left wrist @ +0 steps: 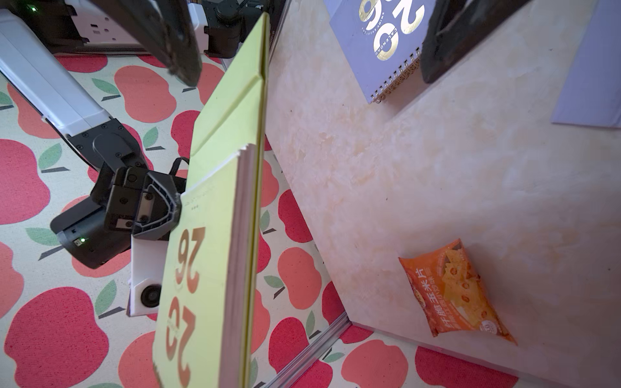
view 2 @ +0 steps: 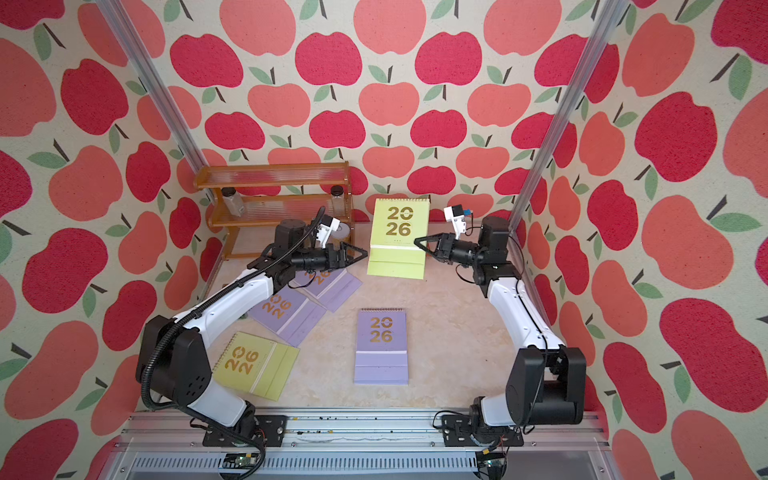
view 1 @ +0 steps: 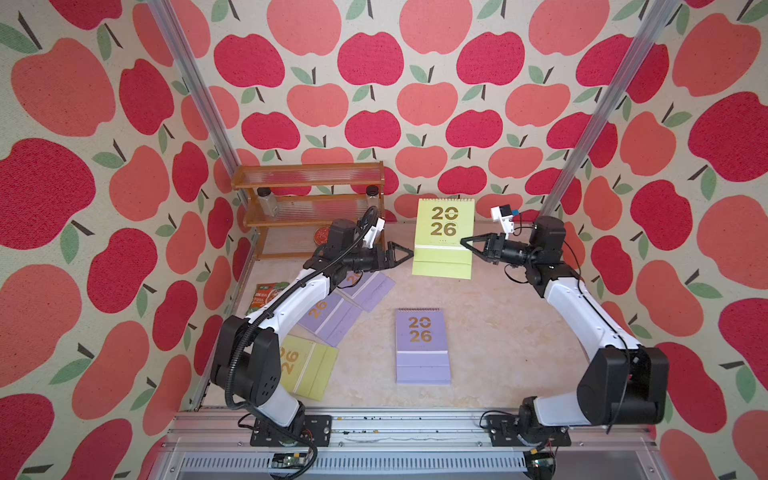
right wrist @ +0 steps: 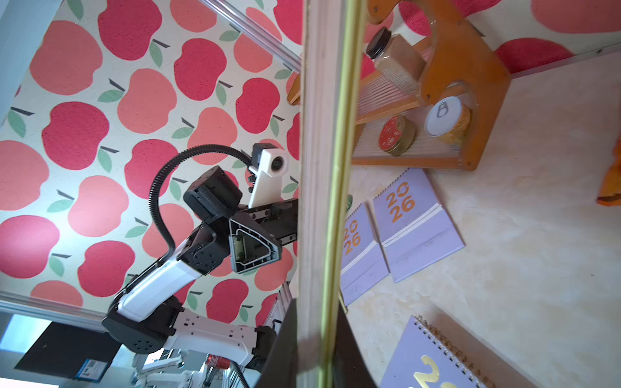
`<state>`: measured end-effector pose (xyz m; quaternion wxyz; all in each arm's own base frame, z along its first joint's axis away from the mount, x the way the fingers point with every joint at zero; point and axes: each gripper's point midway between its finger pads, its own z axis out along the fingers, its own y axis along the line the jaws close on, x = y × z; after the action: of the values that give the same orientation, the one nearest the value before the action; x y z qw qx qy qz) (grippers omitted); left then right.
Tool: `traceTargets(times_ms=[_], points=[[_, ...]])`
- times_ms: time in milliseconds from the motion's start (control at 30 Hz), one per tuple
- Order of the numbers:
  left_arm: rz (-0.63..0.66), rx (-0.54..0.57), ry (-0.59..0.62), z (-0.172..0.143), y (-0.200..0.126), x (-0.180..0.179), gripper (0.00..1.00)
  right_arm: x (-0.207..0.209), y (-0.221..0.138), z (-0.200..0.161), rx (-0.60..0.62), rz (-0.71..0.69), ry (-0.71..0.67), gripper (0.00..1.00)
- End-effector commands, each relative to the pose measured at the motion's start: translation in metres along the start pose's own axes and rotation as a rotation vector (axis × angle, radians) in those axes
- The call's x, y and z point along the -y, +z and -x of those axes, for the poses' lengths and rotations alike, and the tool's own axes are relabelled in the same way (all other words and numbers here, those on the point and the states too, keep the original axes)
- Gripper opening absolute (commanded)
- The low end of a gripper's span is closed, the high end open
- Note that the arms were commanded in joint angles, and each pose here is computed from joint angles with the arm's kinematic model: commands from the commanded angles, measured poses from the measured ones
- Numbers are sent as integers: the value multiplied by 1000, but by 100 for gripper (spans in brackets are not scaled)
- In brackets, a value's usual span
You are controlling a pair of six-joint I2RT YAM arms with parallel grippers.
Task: Stack the calendars
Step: Place the calendar at the calendar.
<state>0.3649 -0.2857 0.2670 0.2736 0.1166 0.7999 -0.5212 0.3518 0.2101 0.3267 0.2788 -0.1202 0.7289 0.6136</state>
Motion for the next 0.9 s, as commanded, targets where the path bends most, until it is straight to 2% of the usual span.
traceTargets(times_ms=[0, 200, 533, 600, 700, 800, 867], points=[[-69, 59, 71, 13, -22, 29, 99, -33, 10, 1, -49, 96, -65, 0], [-154, 127, 70, 24, -38, 41, 99, -35, 30, -22, -112, 131, -66, 0], [-236, 204, -10, 42, -53, 30, 99, -42, 58, -49, -200, 180, -48, 0], [-258, 223, -21, 47, -56, 29, 93, -40, 63, -53, -209, 185, -41, 0], [-281, 216, -51, 49, -55, 25, 77, -40, 67, -58, -217, 198, -34, 0], [-288, 222, -63, 48, -53, 21, 58, -36, 69, -61, -222, 195, -25, 0], [-295, 228, -69, 48, -53, 19, 40, -33, 71, -62, -227, 192, -20, 0]])
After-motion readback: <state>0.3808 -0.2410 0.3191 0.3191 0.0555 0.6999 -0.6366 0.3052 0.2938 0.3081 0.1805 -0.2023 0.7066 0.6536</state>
